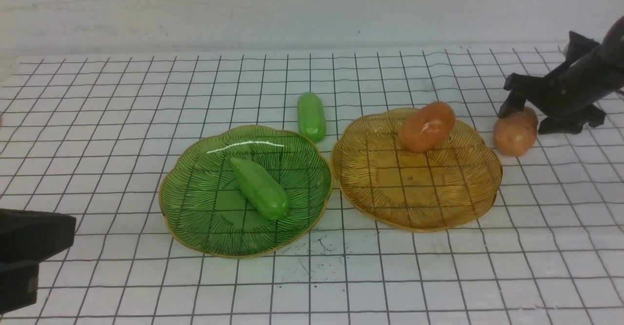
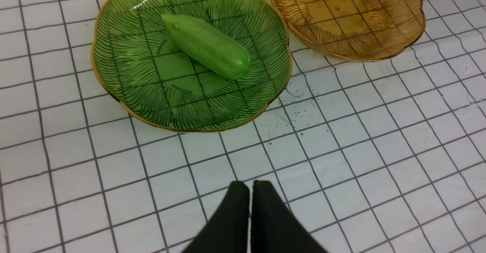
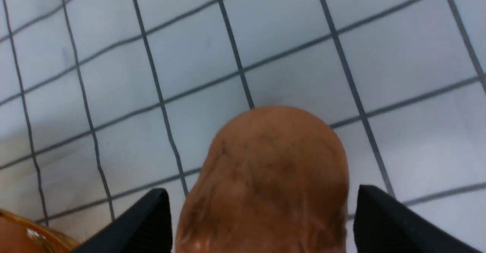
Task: Put different types of vegetables on the plate.
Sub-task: 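Put the potato onto the plate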
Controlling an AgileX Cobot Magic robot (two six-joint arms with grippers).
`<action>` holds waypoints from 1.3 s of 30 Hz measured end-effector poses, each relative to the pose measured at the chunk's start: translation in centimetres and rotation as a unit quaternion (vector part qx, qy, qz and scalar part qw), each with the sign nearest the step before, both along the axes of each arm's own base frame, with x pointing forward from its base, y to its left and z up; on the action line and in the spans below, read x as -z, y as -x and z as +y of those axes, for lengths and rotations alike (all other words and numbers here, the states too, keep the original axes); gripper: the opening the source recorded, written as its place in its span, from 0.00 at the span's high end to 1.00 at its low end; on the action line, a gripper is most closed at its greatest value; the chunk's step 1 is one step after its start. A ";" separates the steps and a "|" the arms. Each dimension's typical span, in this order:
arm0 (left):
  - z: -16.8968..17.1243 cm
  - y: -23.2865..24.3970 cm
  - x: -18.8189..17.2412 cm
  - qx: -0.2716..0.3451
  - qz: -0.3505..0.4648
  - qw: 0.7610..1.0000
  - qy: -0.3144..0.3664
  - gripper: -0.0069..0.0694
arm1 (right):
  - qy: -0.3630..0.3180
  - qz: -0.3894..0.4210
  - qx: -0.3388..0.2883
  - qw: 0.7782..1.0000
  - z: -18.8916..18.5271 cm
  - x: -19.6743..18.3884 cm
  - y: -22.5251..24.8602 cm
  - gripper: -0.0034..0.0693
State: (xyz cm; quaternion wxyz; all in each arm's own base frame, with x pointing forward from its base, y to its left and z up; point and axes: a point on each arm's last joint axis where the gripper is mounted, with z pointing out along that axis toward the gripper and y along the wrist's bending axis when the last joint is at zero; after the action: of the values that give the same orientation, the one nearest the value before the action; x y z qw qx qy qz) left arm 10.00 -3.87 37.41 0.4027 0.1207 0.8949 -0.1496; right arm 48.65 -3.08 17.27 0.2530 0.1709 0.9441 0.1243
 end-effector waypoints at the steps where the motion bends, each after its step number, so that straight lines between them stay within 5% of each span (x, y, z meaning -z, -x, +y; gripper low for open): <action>1: 0.0 0.0 0.0 0.000 0.000 1.000 0.000 0.92 | -0.001 0.002 0.001 1.000 0.0 0.3 -0.1 0.15; 10: 0.0 0.1 0.1 0.002 0.008 1.000 -0.002 0.92 | 0.001 0.006 -0.015 1.000 0.1 0.4 0.0 0.23; 17: 0.0 0.1 0.1 0.003 0.008 1.000 -0.002 0.92 | 0.006 -0.018 -0.052 0.998 0.7 -7.9 2.9 0.23; 21: 0.0 0.1 0.1 0.003 0.008 1.000 -0.002 0.92 | -0.003 0.015 -0.136 0.991 4.4 -12.5 6.2 0.23; 25: 0.0 0.1 0.1 0.003 0.007 1.000 -0.002 0.92 | 0.006 0.051 -0.214 0.976 8.8 -12.0 7.2 0.23; 34: 0.0 0.1 0.1 0.002 0.006 1.000 -0.004 0.92 | 0.027 0.079 -0.277 0.957 14.0 -9.4 7.2 0.23; 39: 0.0 0.1 0.1 0.002 0.006 1.000 -0.004 0.92 | 0.029 0.078 -0.284 0.955 15.0 -8.8 7.1 0.11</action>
State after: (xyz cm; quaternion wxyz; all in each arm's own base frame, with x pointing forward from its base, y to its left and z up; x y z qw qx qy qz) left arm 9.91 -3.85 37.31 0.3967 0.1236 0.8975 -0.1477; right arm 41.51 11.92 26.03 0.1381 -0.1025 0.9736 0.1503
